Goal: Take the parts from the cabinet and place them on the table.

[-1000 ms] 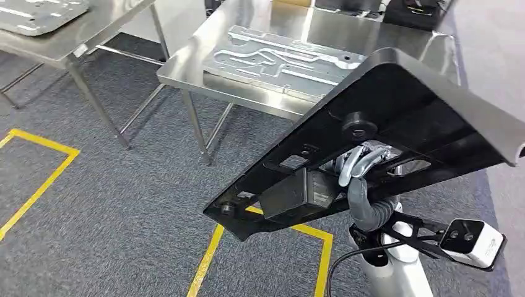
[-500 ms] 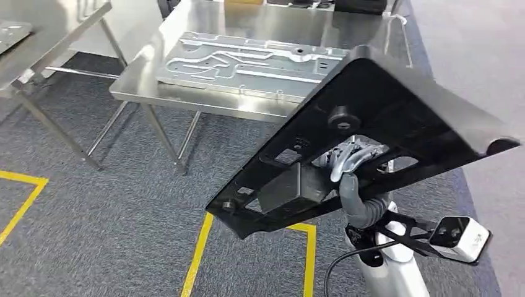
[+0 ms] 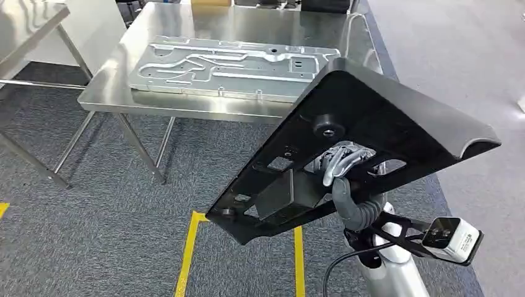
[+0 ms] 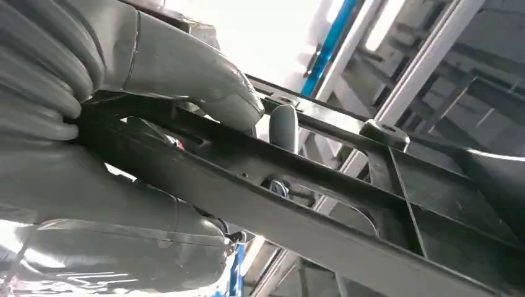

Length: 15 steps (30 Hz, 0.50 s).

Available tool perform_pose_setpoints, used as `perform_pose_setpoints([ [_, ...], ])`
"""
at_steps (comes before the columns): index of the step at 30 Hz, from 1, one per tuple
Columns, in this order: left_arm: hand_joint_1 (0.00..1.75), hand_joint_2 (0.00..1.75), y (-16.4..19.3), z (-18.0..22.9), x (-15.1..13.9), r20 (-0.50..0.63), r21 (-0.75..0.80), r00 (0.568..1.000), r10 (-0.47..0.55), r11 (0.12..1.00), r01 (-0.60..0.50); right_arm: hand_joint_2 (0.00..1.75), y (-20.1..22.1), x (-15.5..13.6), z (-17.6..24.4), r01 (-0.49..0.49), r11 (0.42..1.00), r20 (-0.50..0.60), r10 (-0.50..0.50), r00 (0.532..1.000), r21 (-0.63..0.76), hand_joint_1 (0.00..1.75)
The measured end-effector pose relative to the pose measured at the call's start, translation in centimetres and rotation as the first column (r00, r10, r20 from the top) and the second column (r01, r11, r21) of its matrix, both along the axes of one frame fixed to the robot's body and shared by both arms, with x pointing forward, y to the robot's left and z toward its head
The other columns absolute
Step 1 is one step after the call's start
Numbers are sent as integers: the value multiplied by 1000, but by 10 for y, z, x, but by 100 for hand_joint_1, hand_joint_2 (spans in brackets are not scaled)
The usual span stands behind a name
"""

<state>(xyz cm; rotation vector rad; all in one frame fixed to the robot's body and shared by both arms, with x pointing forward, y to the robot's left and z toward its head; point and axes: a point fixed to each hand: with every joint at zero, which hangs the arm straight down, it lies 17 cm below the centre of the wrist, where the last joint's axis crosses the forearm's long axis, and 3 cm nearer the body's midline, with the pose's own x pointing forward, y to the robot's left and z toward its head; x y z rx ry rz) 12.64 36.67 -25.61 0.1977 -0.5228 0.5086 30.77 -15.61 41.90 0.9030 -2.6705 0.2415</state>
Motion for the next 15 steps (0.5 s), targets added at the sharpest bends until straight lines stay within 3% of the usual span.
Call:
perform_pose_setpoints([
  [15,0,175,-4,0,3,6,-6,1000,0,1000,1,175,3,-2,-1,-11,1000,8,11,1000,-15,175],
])
